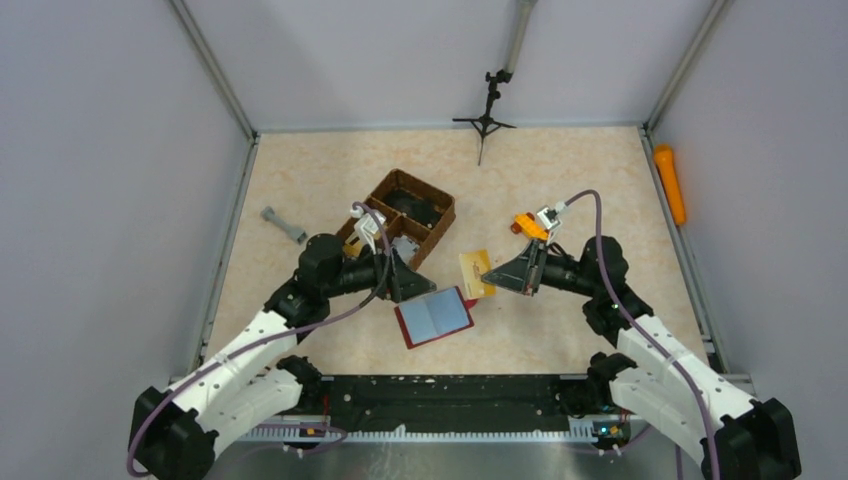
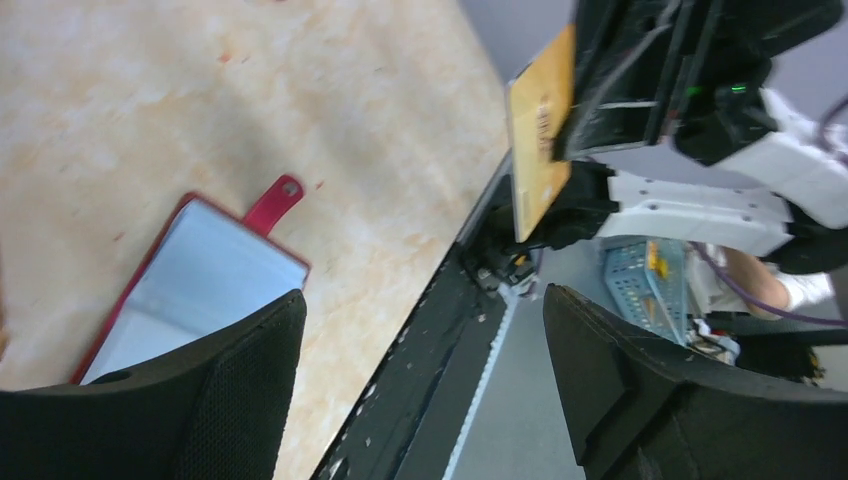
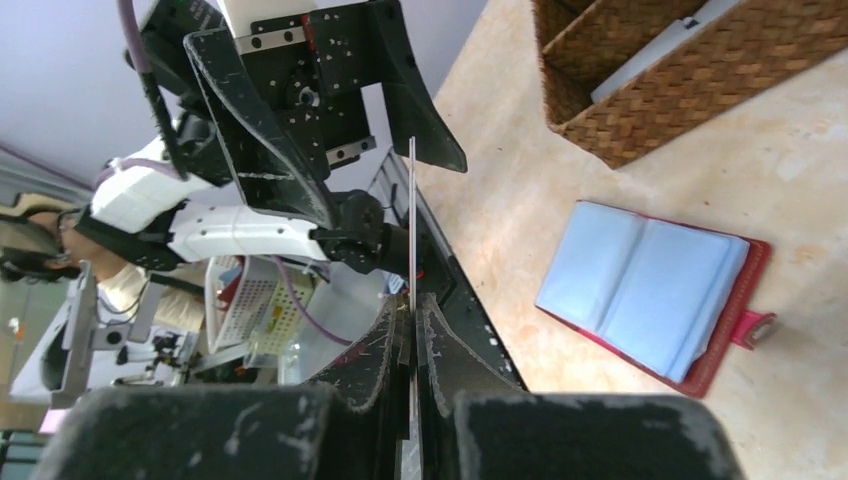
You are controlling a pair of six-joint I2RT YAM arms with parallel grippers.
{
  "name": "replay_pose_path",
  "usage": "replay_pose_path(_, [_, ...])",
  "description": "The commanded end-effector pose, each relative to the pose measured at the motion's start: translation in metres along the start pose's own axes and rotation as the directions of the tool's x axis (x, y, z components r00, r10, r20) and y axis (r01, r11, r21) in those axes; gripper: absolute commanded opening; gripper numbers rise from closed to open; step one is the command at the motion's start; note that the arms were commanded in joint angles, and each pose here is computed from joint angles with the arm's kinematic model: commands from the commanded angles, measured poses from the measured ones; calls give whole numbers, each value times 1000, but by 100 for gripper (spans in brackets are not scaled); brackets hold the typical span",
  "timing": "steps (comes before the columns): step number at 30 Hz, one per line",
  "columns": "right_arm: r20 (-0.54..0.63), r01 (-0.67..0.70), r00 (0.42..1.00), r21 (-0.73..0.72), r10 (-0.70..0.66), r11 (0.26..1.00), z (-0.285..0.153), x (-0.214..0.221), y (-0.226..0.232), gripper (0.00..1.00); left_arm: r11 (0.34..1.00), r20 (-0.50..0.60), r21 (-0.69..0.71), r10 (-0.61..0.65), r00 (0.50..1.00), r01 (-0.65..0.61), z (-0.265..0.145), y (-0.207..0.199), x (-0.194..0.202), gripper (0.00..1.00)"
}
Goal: Take the credit cards out of the card holder
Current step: Place the card holder at the center of the board, then place the credit card in the storage box.
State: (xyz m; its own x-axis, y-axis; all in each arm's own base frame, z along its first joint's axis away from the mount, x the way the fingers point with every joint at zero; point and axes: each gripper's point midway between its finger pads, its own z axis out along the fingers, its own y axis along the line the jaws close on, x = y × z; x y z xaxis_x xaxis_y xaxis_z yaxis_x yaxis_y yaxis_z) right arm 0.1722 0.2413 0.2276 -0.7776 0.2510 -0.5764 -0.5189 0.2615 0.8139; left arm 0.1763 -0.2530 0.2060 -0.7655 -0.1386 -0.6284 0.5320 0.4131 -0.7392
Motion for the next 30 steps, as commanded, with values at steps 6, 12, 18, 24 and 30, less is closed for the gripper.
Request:
replay_pose_path(6, [22, 54, 998, -200, -51, 978, -3, -7, 39, 0, 919, 127, 392, -30, 991, -23, 10, -74, -33, 90])
replay_pose_path(12, [13, 51, 999, -212, -49, 976, 0, -4, 44, 0, 899, 114, 437, -31, 993, -22, 27, -89, -37, 88])
replay_pose_path(18, [-4, 38, 999, -189, -40, 981, 6, 1, 39, 0, 881, 88, 473, -62, 994, 13, 36, -93, -36, 73])
replay_pose_path(24, [-32, 17, 999, -167, -23, 986, 14, 7, 32, 0, 869, 70, 493, -85, 994, 40, 42, -93, -35, 42])
replay_pose_path(30, [-50, 4, 999, -146, -11, 989, 18, 11, 25, 0, 880, 60, 470, -102, 993, 61, 46, -86, -33, 15])
